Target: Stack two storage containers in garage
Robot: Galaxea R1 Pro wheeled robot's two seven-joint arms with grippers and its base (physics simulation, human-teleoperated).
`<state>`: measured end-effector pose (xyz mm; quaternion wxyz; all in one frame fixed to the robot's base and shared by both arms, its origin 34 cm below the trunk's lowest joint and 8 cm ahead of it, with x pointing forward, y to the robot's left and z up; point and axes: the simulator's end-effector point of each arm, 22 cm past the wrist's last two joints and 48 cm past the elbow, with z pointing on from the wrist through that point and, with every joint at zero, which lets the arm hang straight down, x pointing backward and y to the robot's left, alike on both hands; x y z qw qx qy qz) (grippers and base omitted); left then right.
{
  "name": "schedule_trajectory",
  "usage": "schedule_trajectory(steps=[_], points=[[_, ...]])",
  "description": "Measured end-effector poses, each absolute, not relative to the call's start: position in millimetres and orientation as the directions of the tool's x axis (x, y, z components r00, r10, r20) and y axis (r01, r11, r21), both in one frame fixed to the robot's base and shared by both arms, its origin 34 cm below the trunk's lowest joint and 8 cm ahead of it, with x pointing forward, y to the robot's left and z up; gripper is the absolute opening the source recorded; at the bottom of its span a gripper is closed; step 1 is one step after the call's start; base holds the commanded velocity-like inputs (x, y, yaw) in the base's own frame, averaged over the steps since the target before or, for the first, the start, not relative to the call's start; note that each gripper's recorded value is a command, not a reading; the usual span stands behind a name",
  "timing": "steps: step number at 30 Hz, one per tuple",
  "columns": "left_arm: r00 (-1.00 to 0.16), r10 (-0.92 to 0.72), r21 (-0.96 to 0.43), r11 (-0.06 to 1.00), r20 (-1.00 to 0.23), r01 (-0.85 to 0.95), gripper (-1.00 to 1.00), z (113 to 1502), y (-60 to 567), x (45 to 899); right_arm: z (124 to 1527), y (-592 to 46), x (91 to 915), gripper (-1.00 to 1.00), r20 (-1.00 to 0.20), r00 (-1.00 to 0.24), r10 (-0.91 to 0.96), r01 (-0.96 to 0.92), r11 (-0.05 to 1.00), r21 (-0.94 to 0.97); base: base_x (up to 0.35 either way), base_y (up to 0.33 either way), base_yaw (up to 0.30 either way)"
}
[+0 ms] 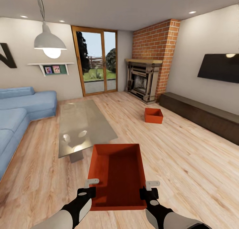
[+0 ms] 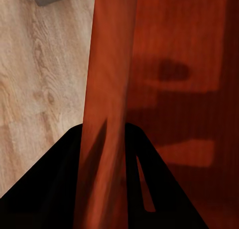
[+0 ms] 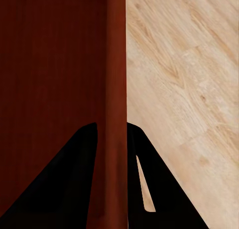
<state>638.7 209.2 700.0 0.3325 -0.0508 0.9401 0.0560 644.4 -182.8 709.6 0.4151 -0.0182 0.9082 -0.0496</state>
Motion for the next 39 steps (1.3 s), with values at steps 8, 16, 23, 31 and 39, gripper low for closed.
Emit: schedule_trajectory(steps=[8, 16, 23, 31, 39], points=[[-0.765, -0.058, 0.07, 0.989, -0.641, -0.134, -1.0, 707, 209, 642, 716, -183, 647, -1.0, -0.761, -0.645, -0.074, 0.01, 0.994, -0.105, 0.0, 0.0, 0.0], [-0.757, -0.058, 0.068, 0.989, -0.651, -0.134, -1.0, 713, 209, 645, 723, -183, 650, -1.0, -0.769, -0.635, -0.074, 0.011, 0.994, -0.105, 0.0, 0.0, 0.0], [-0.75, -0.058, 0.066, 0.989, -0.659, -0.135, -1.0, 719, 209, 647, 729, -183, 652, -1.0, -0.776, -0.626, -0.074, 0.012, 0.994, -0.105, 0.0, 0.0, 0.0], [-0.741, -0.058, 0.065, 0.989, -0.669, -0.136, -1.0, 726, 209, 650, 736, -183, 655, -1.0, -0.784, -0.616, -0.074, 0.013, 0.994, -0.105, 0.0, 0.0, 0.0], [-0.732, -0.058, 0.063, 0.989, -0.679, -0.137, -1.0, 732, 209, 653, 742, -183, 658, -1.0, -0.792, -0.606, -0.074, 0.015, 0.994, -0.104, 0.0, 0.0, 0.0]])
